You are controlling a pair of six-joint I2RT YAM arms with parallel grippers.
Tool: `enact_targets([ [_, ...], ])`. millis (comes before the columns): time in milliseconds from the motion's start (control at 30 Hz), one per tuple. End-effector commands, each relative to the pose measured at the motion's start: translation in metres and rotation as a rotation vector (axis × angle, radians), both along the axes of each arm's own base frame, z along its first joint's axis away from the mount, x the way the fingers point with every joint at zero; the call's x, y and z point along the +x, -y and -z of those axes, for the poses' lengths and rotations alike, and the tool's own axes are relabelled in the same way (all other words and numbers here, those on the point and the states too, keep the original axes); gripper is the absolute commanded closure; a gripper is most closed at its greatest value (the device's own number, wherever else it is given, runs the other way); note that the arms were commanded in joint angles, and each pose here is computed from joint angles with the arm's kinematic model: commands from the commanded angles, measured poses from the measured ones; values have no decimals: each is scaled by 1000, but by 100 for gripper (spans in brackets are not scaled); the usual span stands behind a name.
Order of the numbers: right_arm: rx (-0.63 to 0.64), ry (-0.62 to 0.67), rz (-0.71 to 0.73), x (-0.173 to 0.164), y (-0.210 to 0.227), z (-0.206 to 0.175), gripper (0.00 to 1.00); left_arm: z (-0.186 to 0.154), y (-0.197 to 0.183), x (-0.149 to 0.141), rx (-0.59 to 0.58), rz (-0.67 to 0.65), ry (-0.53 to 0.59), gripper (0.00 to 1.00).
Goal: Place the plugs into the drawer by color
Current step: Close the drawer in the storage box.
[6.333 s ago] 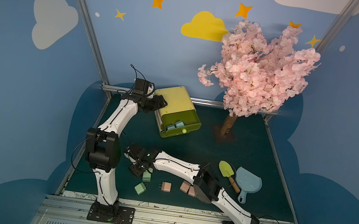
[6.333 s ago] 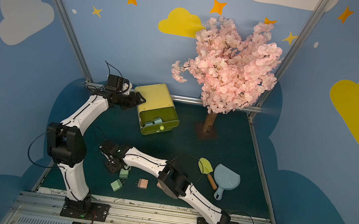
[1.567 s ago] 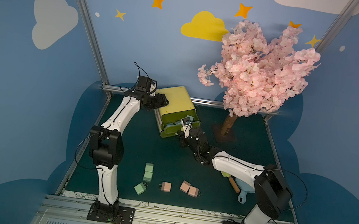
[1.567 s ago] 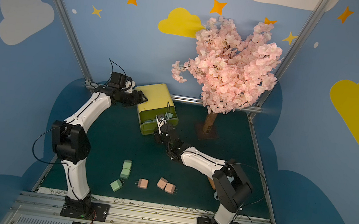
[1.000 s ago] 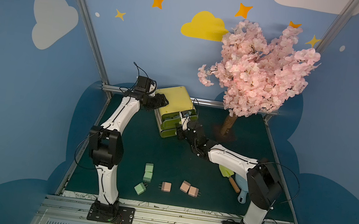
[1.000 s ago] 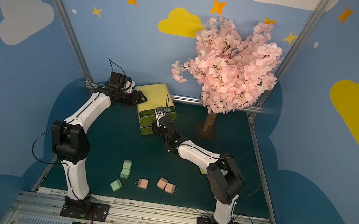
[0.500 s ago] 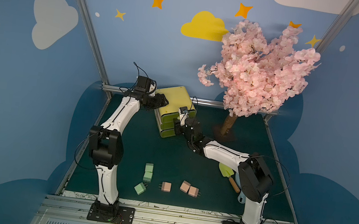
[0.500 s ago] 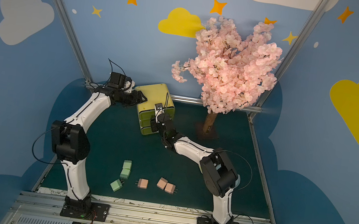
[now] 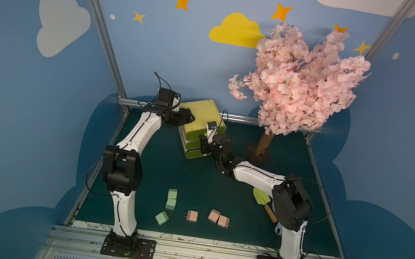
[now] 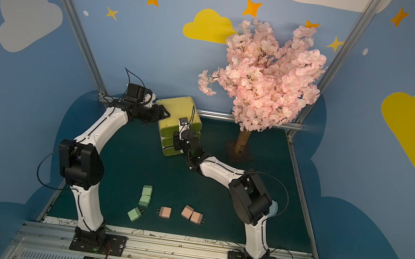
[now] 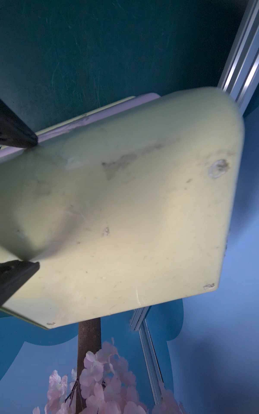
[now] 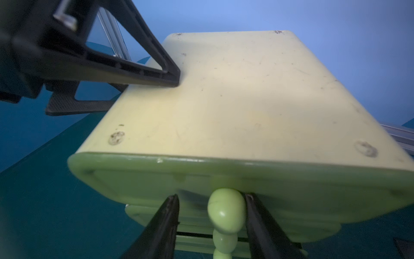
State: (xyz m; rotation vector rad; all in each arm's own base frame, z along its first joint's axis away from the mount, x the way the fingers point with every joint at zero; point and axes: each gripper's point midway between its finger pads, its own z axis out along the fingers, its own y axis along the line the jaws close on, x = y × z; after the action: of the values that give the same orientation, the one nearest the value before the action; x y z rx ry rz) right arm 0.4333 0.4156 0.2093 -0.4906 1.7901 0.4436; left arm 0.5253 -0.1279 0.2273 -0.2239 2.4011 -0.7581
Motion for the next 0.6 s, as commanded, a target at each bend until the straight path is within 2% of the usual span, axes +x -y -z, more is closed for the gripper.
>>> enact_targets([
  [0,47,23,-48,0,-16,-10,49,-5,5,-12,-3,28,-4,20],
  [200,57,34,-57,2,-16,-18,47,-4,4,-12,4,25,-4,20],
  [367,94,18,-105,-21,-12,-40,47,-2,1,-10,7,9,-1,20],
  [567,346,-187,-136,-53,17,-36,47,-8,-4,-8,-4,-10,17,20],
])
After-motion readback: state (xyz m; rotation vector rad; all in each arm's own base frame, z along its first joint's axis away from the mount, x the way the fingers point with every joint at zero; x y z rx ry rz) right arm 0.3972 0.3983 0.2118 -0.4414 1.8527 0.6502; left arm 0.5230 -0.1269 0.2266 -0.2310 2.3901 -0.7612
